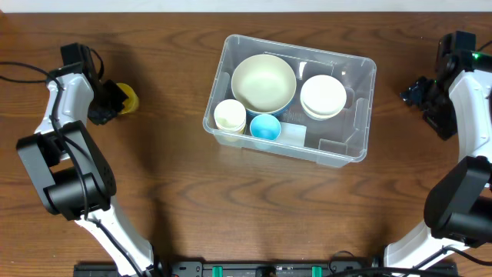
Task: Pack container
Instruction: 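Grasp the yellow cup rim with the left gripper and lift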
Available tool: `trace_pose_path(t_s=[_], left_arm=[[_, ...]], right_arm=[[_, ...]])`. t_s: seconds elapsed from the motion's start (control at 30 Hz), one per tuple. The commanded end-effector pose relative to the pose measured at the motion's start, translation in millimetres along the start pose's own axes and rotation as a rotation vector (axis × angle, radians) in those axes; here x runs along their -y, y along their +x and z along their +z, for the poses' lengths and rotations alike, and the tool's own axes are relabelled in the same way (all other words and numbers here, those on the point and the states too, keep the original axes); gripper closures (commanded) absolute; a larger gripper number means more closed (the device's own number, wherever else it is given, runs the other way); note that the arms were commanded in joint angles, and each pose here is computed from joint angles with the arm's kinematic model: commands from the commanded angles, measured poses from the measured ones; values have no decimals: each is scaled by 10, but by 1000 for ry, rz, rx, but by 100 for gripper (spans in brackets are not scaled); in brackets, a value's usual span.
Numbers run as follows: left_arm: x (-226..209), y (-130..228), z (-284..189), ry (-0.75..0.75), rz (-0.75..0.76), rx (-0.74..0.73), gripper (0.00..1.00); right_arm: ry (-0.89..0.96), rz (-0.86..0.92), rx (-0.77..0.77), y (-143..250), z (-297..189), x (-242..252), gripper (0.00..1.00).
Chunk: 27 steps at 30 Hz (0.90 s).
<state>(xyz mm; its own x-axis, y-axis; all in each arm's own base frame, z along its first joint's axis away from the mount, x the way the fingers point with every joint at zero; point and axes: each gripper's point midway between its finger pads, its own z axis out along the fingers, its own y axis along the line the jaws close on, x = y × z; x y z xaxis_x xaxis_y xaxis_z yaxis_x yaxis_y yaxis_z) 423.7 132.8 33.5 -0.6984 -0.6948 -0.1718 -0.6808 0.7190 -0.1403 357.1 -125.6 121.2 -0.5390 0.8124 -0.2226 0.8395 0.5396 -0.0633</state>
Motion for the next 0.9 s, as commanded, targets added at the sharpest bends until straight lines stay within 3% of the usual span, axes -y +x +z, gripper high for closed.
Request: trace_pose_path(t_s=[0.0, 0.2, 0.4, 0.5, 0.63, 0.73, 0.87], left_arm=[[-10, 0, -68, 1, 8, 6, 94], [168, -112, -597, 100, 26, 103, 94], [637, -53, -1912, 400, 148, 309, 94], [994, 320, -2787, 624, 322, 423, 94], [1328, 1063, -3553, 756, 666, 568, 94], [1513, 1665, -3813, 812, 899, 606, 94], [1721, 2110, -3740, 744, 1034, 607, 94]], right_arm=[[3, 24, 13, -29, -31, 42, 1], [3, 24, 13, -29, -31, 42, 1], [3, 24, 13, -29, -31, 42, 1], [3, 24, 13, -29, -31, 42, 1], [3, 24, 13, -29, -31, 42, 1], [3, 24, 13, -29, -31, 42, 1], [3, 24, 13, -29, -31, 42, 1]])
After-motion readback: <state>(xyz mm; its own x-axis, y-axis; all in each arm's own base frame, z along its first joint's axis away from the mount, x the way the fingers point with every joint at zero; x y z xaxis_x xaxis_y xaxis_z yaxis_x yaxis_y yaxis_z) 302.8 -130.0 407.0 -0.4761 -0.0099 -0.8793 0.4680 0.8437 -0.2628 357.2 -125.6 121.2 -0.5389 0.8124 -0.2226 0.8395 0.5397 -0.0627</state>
